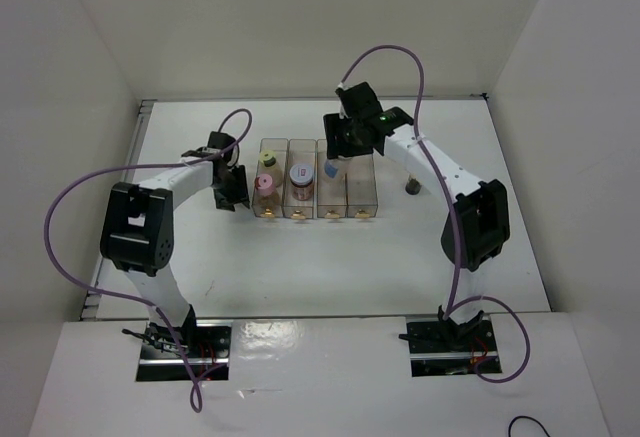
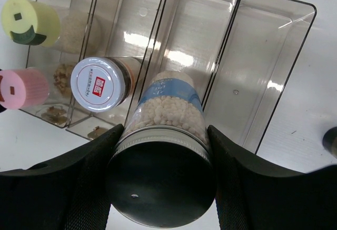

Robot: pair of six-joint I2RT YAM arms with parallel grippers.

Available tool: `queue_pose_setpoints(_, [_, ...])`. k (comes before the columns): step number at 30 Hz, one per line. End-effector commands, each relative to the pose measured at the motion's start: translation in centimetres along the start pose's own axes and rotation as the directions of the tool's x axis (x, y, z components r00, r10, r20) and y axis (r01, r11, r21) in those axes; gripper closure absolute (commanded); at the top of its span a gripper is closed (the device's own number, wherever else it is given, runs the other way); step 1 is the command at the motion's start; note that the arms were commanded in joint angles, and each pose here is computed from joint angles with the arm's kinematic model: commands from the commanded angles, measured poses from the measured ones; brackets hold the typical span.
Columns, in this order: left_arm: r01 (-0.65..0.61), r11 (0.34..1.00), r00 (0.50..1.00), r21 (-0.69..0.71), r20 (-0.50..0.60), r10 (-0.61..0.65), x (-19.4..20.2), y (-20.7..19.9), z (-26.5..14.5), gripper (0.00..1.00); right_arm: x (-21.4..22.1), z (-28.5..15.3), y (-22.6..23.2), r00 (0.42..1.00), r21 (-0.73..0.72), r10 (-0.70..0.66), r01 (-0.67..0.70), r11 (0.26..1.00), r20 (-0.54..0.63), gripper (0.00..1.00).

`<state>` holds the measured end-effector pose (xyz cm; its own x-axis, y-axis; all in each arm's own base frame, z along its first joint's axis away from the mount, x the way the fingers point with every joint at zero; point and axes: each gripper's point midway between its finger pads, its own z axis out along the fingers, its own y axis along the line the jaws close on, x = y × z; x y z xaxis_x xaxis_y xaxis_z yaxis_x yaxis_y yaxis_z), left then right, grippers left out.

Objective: Organize the condiment bottles

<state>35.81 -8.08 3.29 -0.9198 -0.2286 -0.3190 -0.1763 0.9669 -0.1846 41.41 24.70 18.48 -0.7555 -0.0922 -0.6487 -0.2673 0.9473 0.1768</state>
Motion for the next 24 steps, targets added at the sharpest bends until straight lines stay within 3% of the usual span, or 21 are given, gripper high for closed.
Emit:
queue_pose_setpoints(1, [-0.007,1.000,1.000,0.020,0.009,0.006,-0.5,-0.8,0.2,0.48,-3.0,-0.8,1.5,0.995,-0.024,-0.024,0.027,0.999,0.102,0.74])
queue_pose_setpoints(6, [-0.025,0.999,1.000,0.027,0.006,0.025,-0.3,-1.5,0.3,0.42,-2.6,-0.5,1.4,0.996,-0.021,-0.025,0.027,0.999,0.091,0.74])
queue_pose_setpoints(11, [-0.025,0.999,1.000,0.027,0.006,0.025,-0.3,-1.5,0.3,0.27,-2.1,0.0,1.1,0.997,-0.007,-0.026,0.027,1.000,0.076,0.74])
queue_pose_setpoints(15, [-0.034,0.999,0.999,0.030,0.004,0.033,-0.2,-1.8,0.3,0.22,-1.6,0.4,1.5,0.997,-0.010,-0.033,0.034,0.999,0.065,0.74])
queue_pose_setpoints(24, [-0.032,0.996,0.999,-0.089,0.012,0.033,-0.5,0.2,-0.1,0.06,-0.9,1.7,0.9,0.998,0.019,-0.045,0.044,0.999,0.041,0.74])
